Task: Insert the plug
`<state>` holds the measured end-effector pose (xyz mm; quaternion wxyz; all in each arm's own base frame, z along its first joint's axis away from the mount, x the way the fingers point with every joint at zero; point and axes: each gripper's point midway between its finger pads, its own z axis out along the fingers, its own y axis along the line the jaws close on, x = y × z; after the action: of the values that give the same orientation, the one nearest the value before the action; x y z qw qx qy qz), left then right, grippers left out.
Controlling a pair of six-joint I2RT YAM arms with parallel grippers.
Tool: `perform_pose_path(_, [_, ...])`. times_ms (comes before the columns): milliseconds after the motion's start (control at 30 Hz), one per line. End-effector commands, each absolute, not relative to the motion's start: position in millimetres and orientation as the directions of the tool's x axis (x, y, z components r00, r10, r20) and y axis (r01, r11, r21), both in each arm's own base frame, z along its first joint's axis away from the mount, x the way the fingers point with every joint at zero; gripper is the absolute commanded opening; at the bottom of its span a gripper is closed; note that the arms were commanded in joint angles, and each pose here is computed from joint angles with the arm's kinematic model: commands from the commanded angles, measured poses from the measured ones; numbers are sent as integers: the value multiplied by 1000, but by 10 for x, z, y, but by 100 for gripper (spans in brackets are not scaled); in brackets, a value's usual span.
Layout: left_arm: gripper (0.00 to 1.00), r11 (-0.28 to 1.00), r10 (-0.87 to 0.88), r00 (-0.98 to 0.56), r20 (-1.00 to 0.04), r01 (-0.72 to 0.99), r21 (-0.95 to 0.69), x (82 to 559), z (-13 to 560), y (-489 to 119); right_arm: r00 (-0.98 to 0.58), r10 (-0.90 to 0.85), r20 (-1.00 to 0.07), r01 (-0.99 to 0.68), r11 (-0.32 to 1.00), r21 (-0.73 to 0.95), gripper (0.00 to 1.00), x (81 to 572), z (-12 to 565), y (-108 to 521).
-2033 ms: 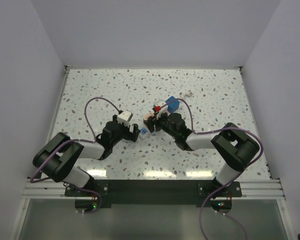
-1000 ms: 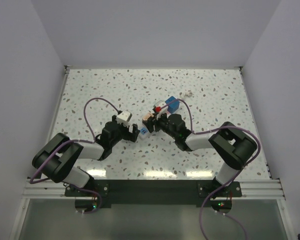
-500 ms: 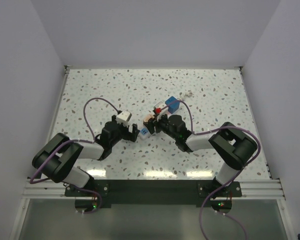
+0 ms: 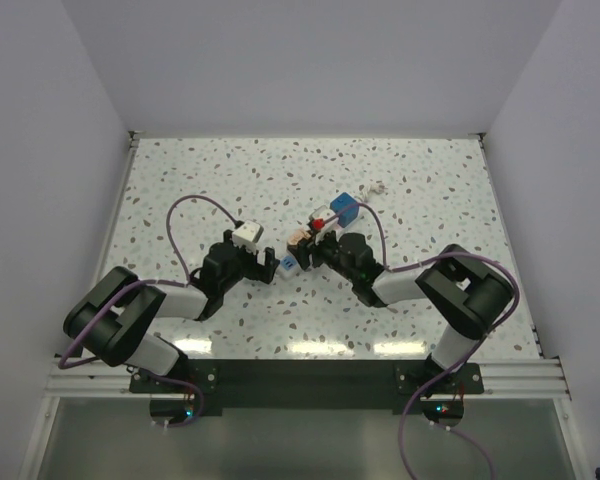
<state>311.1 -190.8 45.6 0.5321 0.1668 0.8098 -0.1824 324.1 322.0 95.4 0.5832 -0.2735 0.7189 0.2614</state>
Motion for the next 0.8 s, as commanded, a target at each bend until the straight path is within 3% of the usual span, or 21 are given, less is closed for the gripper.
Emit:
perform_pose_path(0, [96, 869, 41, -334, -942, 477, -132, 3166, 623, -1940, -217, -176, -960, -692, 722, 24, 0, 3153, 612, 3112])
perform_pose_path(767, [91, 864, 59, -378, -924, 483, -143, 3233, 479, -1977, -358, -289, -888, -657, 753, 20, 0, 2846, -146, 2811])
